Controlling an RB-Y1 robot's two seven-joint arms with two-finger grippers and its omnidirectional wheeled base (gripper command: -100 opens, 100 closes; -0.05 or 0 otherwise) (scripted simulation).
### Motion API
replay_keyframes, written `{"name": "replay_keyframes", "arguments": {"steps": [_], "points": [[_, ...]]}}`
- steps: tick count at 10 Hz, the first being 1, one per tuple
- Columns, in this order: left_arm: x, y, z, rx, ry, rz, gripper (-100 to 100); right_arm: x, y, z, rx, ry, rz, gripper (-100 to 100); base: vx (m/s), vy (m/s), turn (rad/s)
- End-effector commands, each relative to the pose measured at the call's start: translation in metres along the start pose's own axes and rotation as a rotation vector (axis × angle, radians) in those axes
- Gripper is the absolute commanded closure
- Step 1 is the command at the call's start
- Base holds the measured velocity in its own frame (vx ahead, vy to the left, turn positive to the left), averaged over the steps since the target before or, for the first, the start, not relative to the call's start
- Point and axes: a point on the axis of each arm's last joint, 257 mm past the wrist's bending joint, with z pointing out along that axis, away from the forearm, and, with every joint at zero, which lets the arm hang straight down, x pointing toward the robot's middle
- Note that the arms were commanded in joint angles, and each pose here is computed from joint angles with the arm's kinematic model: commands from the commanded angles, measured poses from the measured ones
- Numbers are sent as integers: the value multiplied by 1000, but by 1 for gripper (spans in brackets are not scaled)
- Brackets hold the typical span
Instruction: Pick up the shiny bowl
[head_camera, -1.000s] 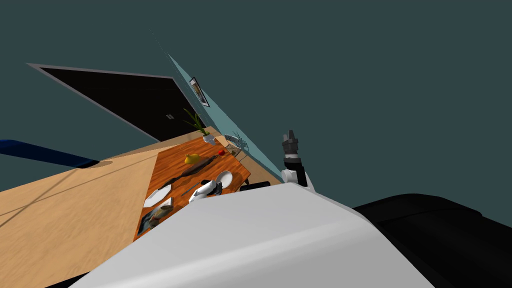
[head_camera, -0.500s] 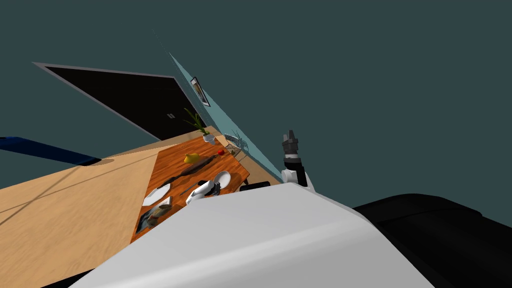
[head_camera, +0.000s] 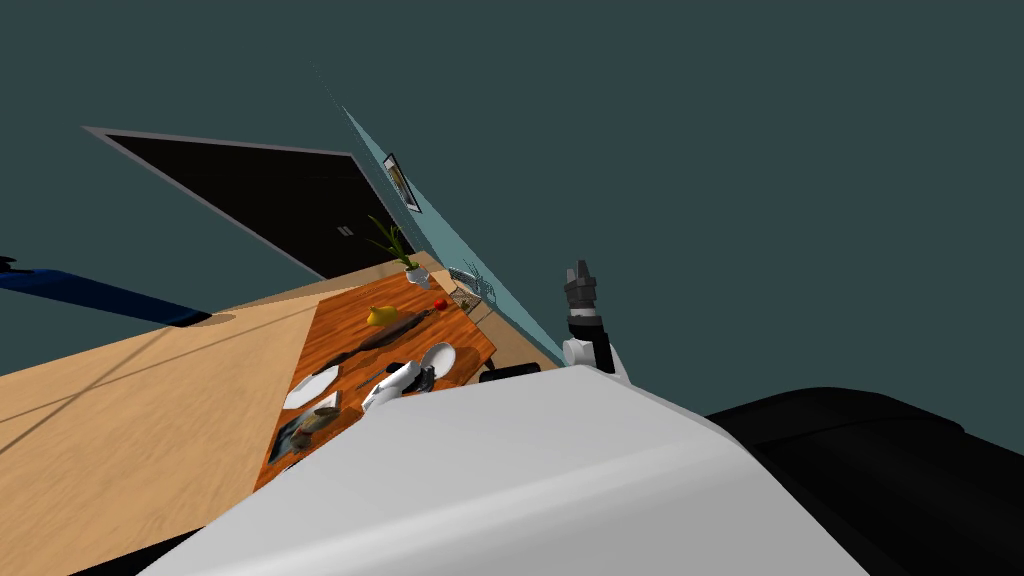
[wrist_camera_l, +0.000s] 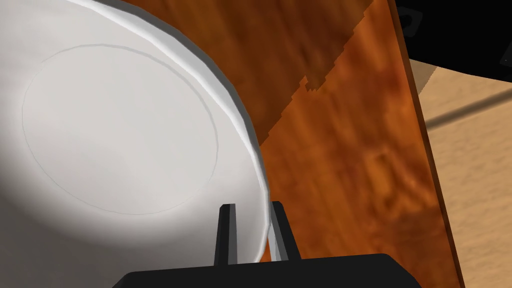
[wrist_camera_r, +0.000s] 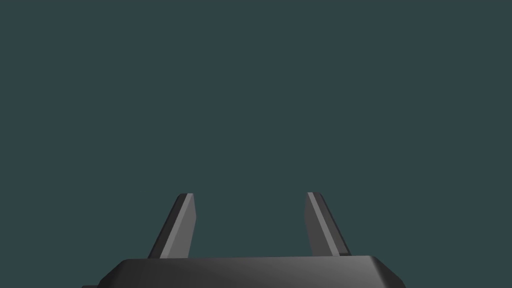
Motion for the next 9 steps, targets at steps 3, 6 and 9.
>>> {"name": "replay_keyframes", "arguments": {"steps": [3,6,9], "points": [[-22,-5,-5,-2,3,7,100,0,0,0,0,0,0,0,10,-52,44],[-31,-8,-8,-1,7,21,100,0,0,0,0,0,0,0,7,-59,30],[-47,-19,-15,16,16,20,100,0,0,0,0,0,0,0,8,-62,29]]}}
